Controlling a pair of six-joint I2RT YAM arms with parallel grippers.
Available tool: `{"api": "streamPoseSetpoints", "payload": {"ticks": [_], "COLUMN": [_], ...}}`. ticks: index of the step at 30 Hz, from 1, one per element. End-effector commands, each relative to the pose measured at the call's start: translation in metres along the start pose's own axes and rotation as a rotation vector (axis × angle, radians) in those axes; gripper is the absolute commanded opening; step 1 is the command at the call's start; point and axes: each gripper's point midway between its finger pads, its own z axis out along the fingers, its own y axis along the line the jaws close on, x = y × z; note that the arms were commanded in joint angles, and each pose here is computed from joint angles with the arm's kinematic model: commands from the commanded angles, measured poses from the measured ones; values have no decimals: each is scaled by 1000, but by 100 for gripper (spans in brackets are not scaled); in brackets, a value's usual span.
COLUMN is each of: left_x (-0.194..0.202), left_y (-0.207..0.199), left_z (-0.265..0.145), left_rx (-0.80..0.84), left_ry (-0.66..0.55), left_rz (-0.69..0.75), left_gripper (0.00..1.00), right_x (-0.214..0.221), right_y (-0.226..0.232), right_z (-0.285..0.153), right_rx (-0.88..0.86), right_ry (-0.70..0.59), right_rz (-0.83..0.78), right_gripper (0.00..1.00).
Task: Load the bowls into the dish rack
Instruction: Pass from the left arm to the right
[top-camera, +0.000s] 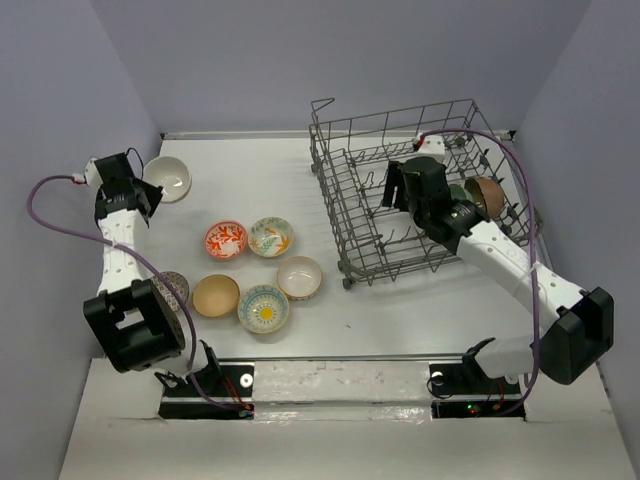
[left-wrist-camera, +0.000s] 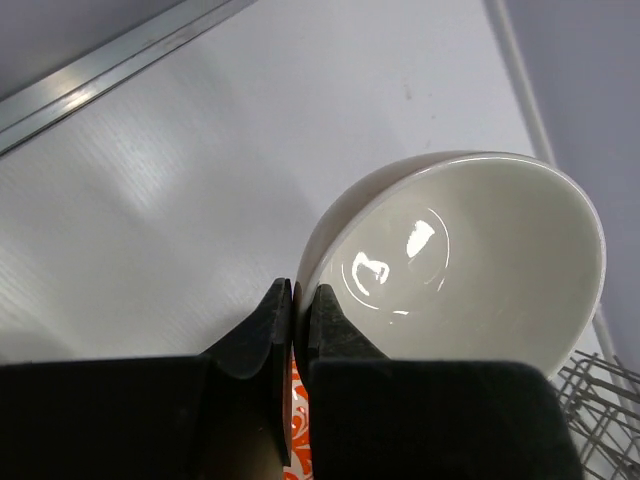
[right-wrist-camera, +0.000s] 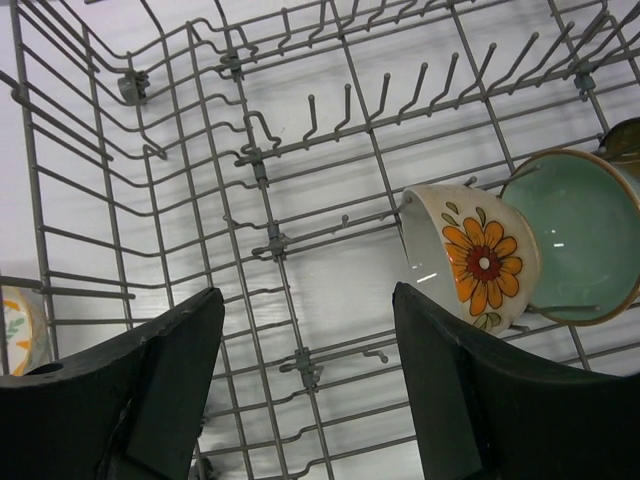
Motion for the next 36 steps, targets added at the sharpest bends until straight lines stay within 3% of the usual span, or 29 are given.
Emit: {"api": "streamPoseSetpoints", "payload": {"ticks": [1, 5, 9, 17, 23, 36], "left_x": [-41, -45, -15, 45, 101, 141], "left_y": [-78, -114, -174, -246, -273, -285], "left_z": [-63, -98, -136, -172, -185, -196], "left_rx": [264, 354, 502, 638, 644, 668], "left_ry": [-123, -181, -164, -90, -41, -7], "left_rz": [33, 119, 268, 461, 594, 669], "left_gripper": [0, 0, 0, 0, 0, 0], "right_x": [-40, -62, -89, -106, -116, -113], "right_y": [11, 24, 53, 113, 133, 144], "right_z": [-9, -17, -27, -38, -44, -33], "right_rx": [-25, -84, -210, -402, -412, -365], "right_ry": [-83, -105, -108, -65, -75, -67], "right_rz": [61, 94, 143, 160, 140, 103], "right_gripper": [74, 74, 72, 67, 66, 65]}}
